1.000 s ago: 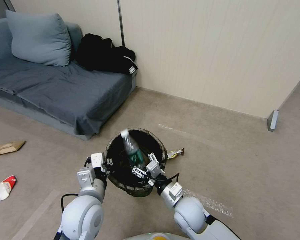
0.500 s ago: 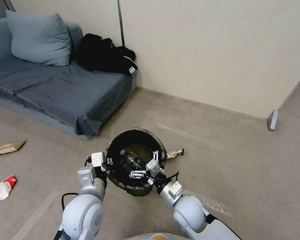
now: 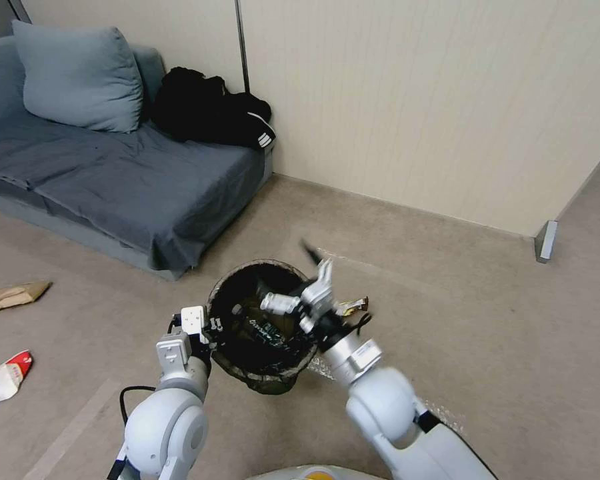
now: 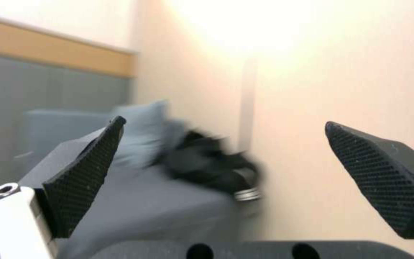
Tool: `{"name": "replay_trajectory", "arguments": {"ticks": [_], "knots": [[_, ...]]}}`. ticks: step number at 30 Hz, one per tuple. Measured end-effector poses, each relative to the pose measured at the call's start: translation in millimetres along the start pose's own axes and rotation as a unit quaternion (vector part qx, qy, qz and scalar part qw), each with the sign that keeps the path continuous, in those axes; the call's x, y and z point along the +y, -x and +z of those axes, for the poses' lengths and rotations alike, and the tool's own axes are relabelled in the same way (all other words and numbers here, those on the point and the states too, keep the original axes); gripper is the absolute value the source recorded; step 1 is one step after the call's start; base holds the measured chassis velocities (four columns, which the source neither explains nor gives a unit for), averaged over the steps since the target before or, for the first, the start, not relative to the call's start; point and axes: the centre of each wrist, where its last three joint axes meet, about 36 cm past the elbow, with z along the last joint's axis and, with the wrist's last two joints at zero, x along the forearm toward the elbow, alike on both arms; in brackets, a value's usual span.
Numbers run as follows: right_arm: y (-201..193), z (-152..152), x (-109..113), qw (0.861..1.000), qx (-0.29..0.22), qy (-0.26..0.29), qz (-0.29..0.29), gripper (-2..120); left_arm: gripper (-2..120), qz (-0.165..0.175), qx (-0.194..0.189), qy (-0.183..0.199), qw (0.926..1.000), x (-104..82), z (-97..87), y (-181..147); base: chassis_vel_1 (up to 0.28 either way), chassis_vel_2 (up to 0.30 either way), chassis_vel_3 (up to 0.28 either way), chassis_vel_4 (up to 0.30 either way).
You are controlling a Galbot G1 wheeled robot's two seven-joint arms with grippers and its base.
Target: Pick up the trash bin, then pick up the garbage from the floor and place it into the trash bin.
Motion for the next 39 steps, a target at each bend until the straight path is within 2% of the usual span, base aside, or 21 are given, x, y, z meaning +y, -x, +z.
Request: {"name": "replay_trajectory", "arguments": {"ticks": [2, 3, 6, 12, 16, 23, 39], "knots": [[-19, -19, -12, 0.998, 0.005, -0.009, 0.066, 100, 0, -0.011, -0.009, 0.003, 0.9999, 7.6, 0.2, 2, 0.000, 0.000, 0.000, 0.000], [-19, -19, -12, 0.998, 0.005, -0.009, 0.066, 100, 0, -0.011, -0.009, 0.003, 0.9999, 7.6, 0.2, 2, 0.000, 0.000, 0.000, 0.000], [-56, -26, -4, 0.992, 0.048, -0.002, 0.121, 100, 0, -0.026, -0.018, 0.000, 0.9995, 13.8, -2.8, 4, 0.000, 0.000, 0.000, 0.000], [-92, -10, 8, 0.985, 0.087, -0.016, 0.150, 100, 0, -0.034, -0.028, -0.008, 0.9990, 17.5, -4.9, 4, 0.000, 0.000, 0.000, 0.000], [-100, -3, 9, 0.981, 0.102, -0.017, 0.162, 100, 0, -0.035, -0.033, -0.011, 0.9988, 19.0, -5.3, 3, 0.000, 0.000, 0.000, 0.000], [-114, 14, -5, 0.976, 0.120, -0.035, 0.180, 100, 0, -0.032, -0.043, -0.015, 0.9985, 19.4, -7.2, 4, 0.000, 0.000, 0.000, 0.000], [-105, 20, -11, 0.978, 0.106, -0.035, 0.179, 100, 0, -0.022, -0.040, -0.017, 0.9988, 16.9, -2.5, 4, 0.000, 0.000, 0.000, 0.000]]}}
